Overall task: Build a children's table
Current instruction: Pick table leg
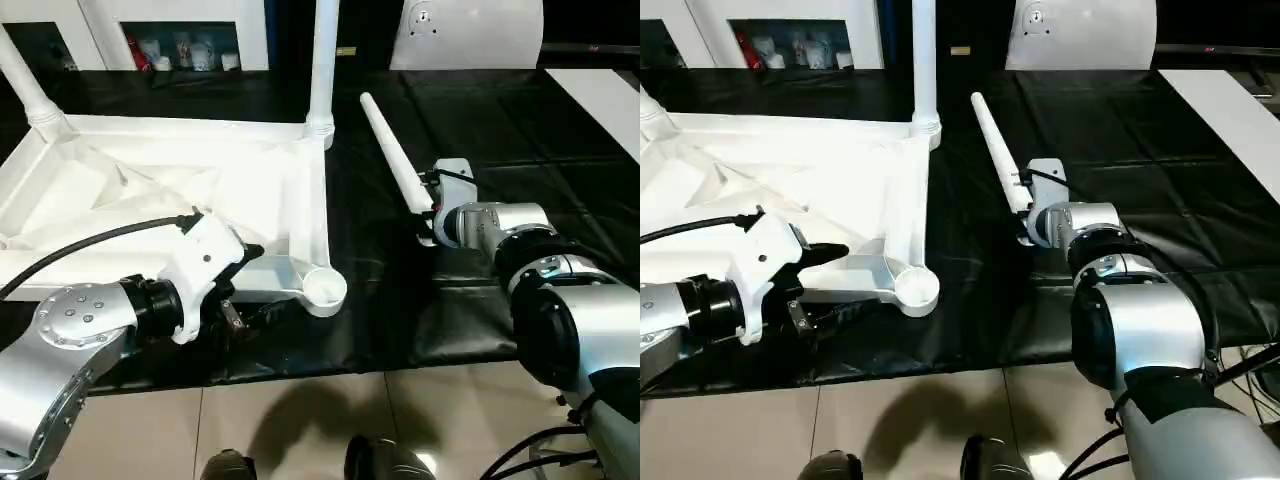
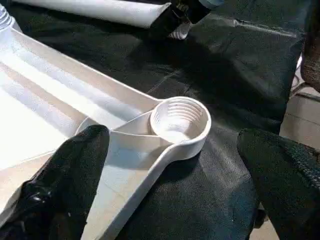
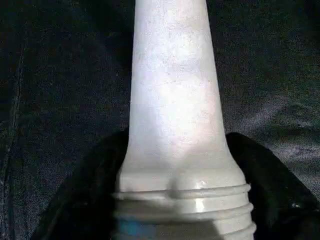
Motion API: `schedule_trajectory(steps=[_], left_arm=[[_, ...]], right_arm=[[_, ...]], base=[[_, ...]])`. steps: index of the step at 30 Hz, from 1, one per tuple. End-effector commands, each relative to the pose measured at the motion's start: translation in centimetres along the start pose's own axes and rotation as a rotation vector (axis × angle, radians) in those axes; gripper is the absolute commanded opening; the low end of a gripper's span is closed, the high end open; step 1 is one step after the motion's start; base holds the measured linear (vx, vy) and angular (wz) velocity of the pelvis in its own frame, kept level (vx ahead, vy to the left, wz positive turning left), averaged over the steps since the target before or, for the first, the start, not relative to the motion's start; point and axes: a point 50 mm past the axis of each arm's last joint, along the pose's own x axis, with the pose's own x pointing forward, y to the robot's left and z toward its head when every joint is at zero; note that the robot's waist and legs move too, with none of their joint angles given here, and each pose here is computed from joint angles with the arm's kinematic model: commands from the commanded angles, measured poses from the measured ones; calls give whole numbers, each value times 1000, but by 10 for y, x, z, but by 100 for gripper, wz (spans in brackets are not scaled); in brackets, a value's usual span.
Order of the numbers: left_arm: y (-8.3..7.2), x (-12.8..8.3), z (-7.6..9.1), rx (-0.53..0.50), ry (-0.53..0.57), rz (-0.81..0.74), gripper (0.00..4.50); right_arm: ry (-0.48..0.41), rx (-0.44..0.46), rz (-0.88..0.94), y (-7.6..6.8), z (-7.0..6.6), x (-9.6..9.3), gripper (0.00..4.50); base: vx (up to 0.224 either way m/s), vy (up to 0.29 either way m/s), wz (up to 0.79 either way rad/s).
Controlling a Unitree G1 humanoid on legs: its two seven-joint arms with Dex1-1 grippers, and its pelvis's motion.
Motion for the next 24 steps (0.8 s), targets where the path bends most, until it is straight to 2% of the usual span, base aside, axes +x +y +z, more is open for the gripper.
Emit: schedule_trajectory(steps=[1, 8, 10, 12, 14, 15, 16, 19, 21, 22, 23, 24], left_arm=[[1, 2, 3, 13, -8, -6, 450], [12, 9, 0, -18, -35, 72, 450], [17, 11, -1, -27, -41, 108, 450], [24, 16, -3, -45, -54, 164, 450], [26, 19, -3, -56, -66, 184, 450], [29, 24, -2, -70, -88, 204, 450], [29, 25, -2, -71, -91, 206, 450], [34, 37, 3, -104, -145, 239, 450], [35, 39, 4, -111, -156, 249, 450], [38, 47, 10, -128, -195, 266, 450], [38, 47, 10, -128, -195, 266, 450], [39, 50, 13, -133, -212, 266, 450]], right_arm=[[17, 26, -3, -2, -6, 1, 278], [-99, 145, 16, -7, 9, -3, 278], [-144, 208, 39, -7, 14, -5, 277], [-257, 295, 83, -10, 24, -8, 277], [-301, 328, 103, -12, 28, -10, 277], [-356, 369, 134, -12, 32, -12, 277], [-363, 373, 138, -12, 32, -12, 277], [-475, 431, 230, -10, 34, -15, 277], [-496, 446, 254, -9, 34, -15, 277], [-593, 503, 385, -3, 28, -20, 277], [-593, 503, 385, -3, 28, -20, 277], [-638, 514, 447, 1, 24, -24, 277]], base=[[0, 0, 0], [0, 0, 0], [0, 0, 0], [0, 0, 0], [0, 0, 0], [0, 0, 0], [0, 0, 0], [0, 0, 0], [0, 0, 0], [0, 0, 0], [0, 0, 0], [0, 0, 0]])
